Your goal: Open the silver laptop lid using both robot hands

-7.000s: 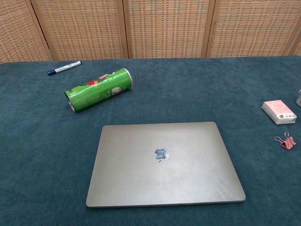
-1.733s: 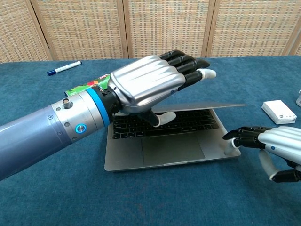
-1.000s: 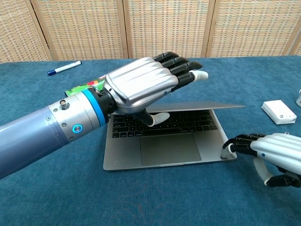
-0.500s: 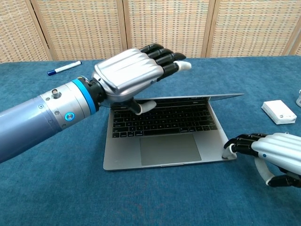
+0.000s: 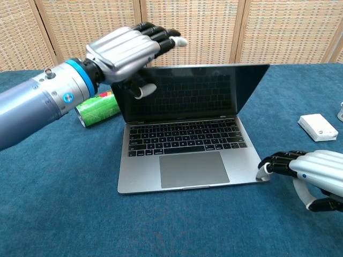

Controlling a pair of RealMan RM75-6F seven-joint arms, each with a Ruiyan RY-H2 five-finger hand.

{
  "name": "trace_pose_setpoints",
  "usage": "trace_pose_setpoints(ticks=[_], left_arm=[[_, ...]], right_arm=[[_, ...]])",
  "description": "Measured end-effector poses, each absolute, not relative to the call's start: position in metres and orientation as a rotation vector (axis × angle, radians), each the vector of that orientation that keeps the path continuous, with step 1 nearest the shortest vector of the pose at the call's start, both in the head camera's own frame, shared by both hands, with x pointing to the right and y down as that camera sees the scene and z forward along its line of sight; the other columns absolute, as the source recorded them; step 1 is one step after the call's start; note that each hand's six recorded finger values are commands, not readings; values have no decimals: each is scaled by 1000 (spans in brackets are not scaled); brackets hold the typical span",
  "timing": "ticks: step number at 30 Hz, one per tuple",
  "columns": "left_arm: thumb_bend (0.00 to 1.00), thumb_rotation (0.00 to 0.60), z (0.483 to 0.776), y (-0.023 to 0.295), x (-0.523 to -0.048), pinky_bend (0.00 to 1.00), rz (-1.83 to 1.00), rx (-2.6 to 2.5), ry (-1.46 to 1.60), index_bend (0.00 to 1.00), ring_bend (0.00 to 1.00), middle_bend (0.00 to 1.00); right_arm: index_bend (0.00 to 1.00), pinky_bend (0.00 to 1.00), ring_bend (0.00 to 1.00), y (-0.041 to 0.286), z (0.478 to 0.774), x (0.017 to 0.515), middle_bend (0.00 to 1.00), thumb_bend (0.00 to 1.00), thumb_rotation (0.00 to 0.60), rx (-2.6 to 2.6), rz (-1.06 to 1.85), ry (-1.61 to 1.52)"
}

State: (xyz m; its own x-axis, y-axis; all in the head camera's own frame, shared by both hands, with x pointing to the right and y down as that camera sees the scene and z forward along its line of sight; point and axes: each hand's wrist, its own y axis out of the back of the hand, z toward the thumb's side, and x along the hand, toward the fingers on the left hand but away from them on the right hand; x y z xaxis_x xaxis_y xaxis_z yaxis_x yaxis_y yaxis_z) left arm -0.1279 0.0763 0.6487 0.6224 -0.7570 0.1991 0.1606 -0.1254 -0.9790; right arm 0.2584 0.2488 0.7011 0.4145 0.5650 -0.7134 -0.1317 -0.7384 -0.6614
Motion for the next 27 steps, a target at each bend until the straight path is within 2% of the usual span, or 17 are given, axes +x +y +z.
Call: trace_pose_setpoints(ticks=[11,27], left_arm=[[401,600,646,38,-151,0,-1013,-1453,634,0,0,0],[371,600,656,11,-189,0,-1147,-1424,707,0,0,0]], right_arm=[[160,84,35,252,699,255,152,1000,600,-2031,1351,-348],[160,84,35,250,695,253,152,1000,600,-2015,1352,-338]])
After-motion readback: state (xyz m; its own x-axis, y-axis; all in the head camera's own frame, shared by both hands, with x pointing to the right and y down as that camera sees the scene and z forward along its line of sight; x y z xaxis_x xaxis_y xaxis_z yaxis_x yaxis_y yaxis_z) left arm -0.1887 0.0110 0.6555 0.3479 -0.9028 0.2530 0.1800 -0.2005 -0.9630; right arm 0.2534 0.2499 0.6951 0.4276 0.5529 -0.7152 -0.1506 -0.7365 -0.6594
